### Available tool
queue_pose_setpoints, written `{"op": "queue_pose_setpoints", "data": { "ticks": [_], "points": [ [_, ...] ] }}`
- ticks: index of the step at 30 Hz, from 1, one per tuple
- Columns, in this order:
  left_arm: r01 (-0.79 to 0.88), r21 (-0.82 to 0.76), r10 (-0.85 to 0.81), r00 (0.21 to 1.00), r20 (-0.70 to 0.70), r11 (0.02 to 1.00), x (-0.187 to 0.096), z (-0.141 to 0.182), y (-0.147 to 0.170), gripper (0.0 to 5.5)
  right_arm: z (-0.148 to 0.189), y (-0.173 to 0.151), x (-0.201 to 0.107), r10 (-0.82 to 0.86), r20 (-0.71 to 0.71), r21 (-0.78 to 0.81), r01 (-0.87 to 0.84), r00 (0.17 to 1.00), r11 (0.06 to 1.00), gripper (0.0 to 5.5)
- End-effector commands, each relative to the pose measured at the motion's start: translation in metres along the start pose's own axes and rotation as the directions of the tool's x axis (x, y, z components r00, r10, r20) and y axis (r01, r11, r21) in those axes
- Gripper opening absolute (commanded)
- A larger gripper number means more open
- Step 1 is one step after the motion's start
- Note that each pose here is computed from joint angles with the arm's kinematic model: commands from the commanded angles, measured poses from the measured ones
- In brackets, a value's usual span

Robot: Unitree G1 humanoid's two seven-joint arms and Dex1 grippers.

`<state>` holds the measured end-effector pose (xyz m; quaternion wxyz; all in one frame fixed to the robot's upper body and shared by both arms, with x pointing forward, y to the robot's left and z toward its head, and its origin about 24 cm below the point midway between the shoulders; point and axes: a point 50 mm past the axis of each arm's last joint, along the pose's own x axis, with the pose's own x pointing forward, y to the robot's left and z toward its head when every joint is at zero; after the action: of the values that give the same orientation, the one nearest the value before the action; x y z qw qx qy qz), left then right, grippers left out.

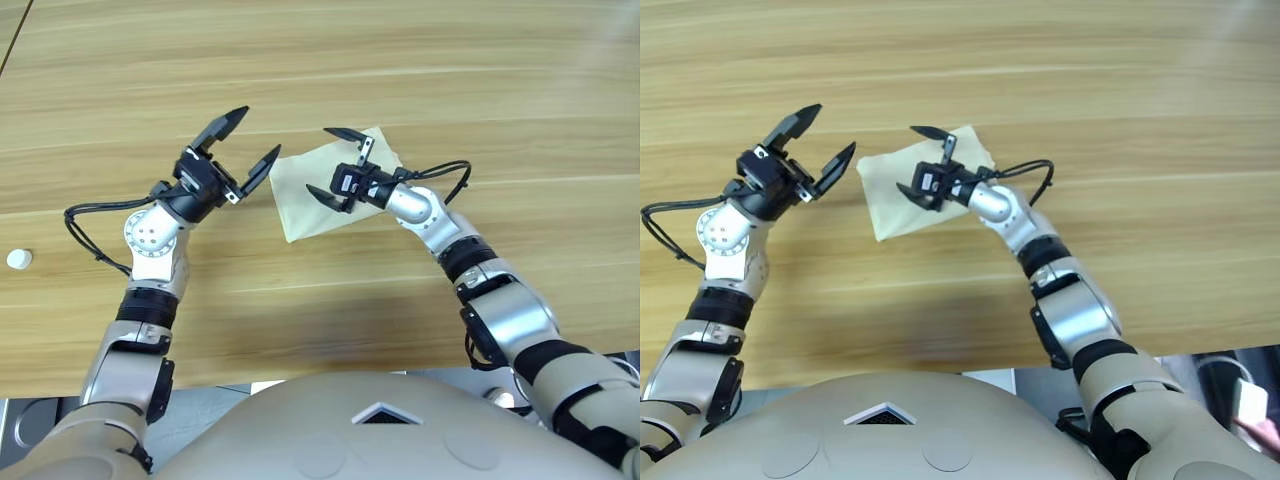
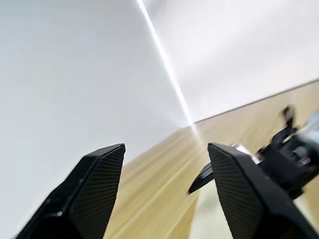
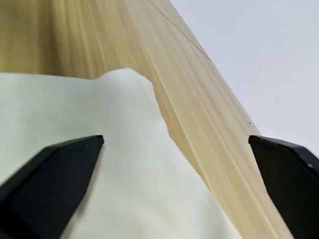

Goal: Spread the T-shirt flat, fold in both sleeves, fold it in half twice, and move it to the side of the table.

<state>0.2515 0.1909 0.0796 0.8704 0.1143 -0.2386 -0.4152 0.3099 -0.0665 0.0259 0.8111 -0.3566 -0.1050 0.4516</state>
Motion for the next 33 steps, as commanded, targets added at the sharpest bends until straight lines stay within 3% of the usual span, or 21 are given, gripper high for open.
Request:
{"op": "queue_pose_setpoints", "data": {
  "ticks": [1, 5, 9, 14, 17, 21, 26, 28, 33],
  "points": [
    [0.095, -0.049, -0.095, 0.995, 0.005, 0.994, -0.006, 0.001, -0.013, 3.09, 0.004, -0.006, 0.007, 0.054, 0.0, -0.051, -0.054, 0.999, 0.997, 5.39],
    [0.104, -0.071, -0.103, 0.994, 0.023, 0.992, -0.004, 0.001, -0.014, 3.09, -0.01, 0.014, 0.003, 0.245, -0.089, -0.082, -0.253, 0.965, 0.964, 5.39],
    [0.092, -0.082, -0.09, 0.996, 0.03, 0.992, -0.004, 0.001, -0.014, 3.09, -0.038, 0.023, -0.003, 0.289, -0.329, -0.107, -0.34, 0.899, 0.934, 5.39],
    [0.09, -0.1, -0.087, 0.995, 0.038, 0.991, -0.004, 0.001, -0.015, 3.09, -0.063, 0.004, -0.011, 0.088, -0.58, 0.014, -0.098, 0.809, 0.995, 5.39],
    [0.087, -0.109, -0.084, 0.996, 0.035, 0.99, -0.005, 0.0, -0.016, 3.09, -0.085, -0.015, -0.037, -0.068, -0.729, 0.072, 0.175, 0.681, 0.982, 5.39],
    [0.071, -0.123, -0.07, 0.997, 0.016, 0.99, -0.009, -0.004, -0.02, 3.09, -0.11, -0.029, -0.082, -0.182, -0.861, 0.111, 0.526, 0.475, 0.844, 5.39],
    [0.037, -0.141, -0.038, 0.999, -0.004, 0.989, -0.015, -0.008, -0.024, 3.09, -0.136, -0.031, -0.155, -0.221, -0.964, -0.001, 0.832, 0.146, 0.554, 5.39],
    [0.001, -0.145, -0.005, 1.0, -0.026, 0.99, -0.018, -0.013, -0.023, 3.09, -0.141, -0.03, -0.177, -0.208, -0.977, -0.046, 0.894, 0.053, 0.445, 5.39],
    [-0.149, -0.159, 0.134, 0.986, -0.101, 0.976, -0.027, -0.03, -0.018, 3.09, -0.146, -0.031, -0.21, -0.188, -0.979, -0.122, 0.956, -0.073, 0.266, 5.39]
  ]
}}
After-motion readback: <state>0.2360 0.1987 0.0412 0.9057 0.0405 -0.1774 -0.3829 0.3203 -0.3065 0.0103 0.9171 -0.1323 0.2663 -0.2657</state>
